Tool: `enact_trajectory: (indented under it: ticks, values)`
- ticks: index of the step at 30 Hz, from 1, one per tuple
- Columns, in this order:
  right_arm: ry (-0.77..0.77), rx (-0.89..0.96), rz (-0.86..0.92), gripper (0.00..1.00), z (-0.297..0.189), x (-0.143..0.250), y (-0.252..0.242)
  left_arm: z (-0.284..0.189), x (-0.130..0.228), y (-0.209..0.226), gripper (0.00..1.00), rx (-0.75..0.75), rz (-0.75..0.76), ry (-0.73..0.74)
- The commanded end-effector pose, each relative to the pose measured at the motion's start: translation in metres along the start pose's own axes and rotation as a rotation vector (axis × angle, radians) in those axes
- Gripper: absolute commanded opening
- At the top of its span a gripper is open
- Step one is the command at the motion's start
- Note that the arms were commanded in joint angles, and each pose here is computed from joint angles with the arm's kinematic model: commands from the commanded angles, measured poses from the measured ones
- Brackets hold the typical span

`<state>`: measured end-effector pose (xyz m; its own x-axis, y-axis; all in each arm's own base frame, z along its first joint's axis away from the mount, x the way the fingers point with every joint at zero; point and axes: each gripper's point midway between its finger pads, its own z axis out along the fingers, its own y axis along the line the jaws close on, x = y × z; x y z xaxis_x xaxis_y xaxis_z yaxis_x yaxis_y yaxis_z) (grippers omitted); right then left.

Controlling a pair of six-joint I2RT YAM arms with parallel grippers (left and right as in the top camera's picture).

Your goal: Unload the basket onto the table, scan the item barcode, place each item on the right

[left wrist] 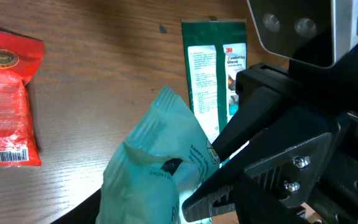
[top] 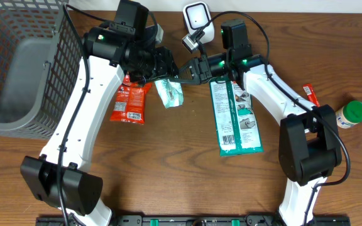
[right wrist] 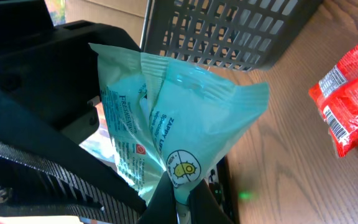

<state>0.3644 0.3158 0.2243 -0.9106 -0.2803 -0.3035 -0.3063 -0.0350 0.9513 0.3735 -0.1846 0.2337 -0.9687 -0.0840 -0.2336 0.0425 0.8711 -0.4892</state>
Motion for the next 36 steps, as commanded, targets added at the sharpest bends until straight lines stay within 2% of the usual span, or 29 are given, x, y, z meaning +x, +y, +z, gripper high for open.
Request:
enact_trajectory:
  ticks: [1, 3, 10, 15, 17, 21, 23, 25, 28, 36]
  values:
    - [0.011, -0.009, 0.005, 0.01, 0.004, 0.000, 0.017, 0.007, -0.001, 0.002, 0.53, -0.007, 0.005, 0.006]
    - [0.006, -0.002, 0.004, 0.01, 0.005, -0.001, 0.015, 0.007, -0.003, 0.002, 0.52, -0.005, 0.006, 0.000]
    - [0.002, 0.003, 0.004, 0.02, 0.005, -0.001, 0.014, 0.006, -0.006, 0.001, 0.35, 0.000, 0.011, -0.012]
    - [0.002, 0.003, 0.004, 0.03, 0.005, -0.001, 0.014, 0.006, -0.008, 0.000, 0.14, 0.004, 0.015, -0.021]
    - [0.002, 0.003, 0.004, 0.05, 0.005, -0.001, 0.014, 0.006, -0.008, 0.000, 0.09, 0.004, 0.015, -0.021]
    - [0.004, 0.000, 0.003, 0.17, 0.004, -0.001, 0.015, 0.006, -0.008, 0.000, 0.07, 0.004, 0.015, -0.021]
    - [0.014, -0.018, -0.012, 0.30, 0.002, 0.000, 0.019, 0.005, -0.010, 0.004, 0.07, 0.003, 0.006, -0.026]
    - [0.035, -0.057, -0.043, 0.38, -0.002, 0.002, 0.026, 0.002, -0.012, 0.007, 0.07, 0.018, -0.012, -0.024]
    - [0.024, -0.060, -0.063, 0.47, -0.010, -0.002, 0.029, -0.007, -0.014, 0.006, 0.07, 0.120, -0.057, 0.001]
    - [-0.020, -0.045, -0.068, 0.56, -0.030, -0.010, 0.026, -0.044, -0.023, -0.005, 0.07, 0.438, -0.100, 0.029]
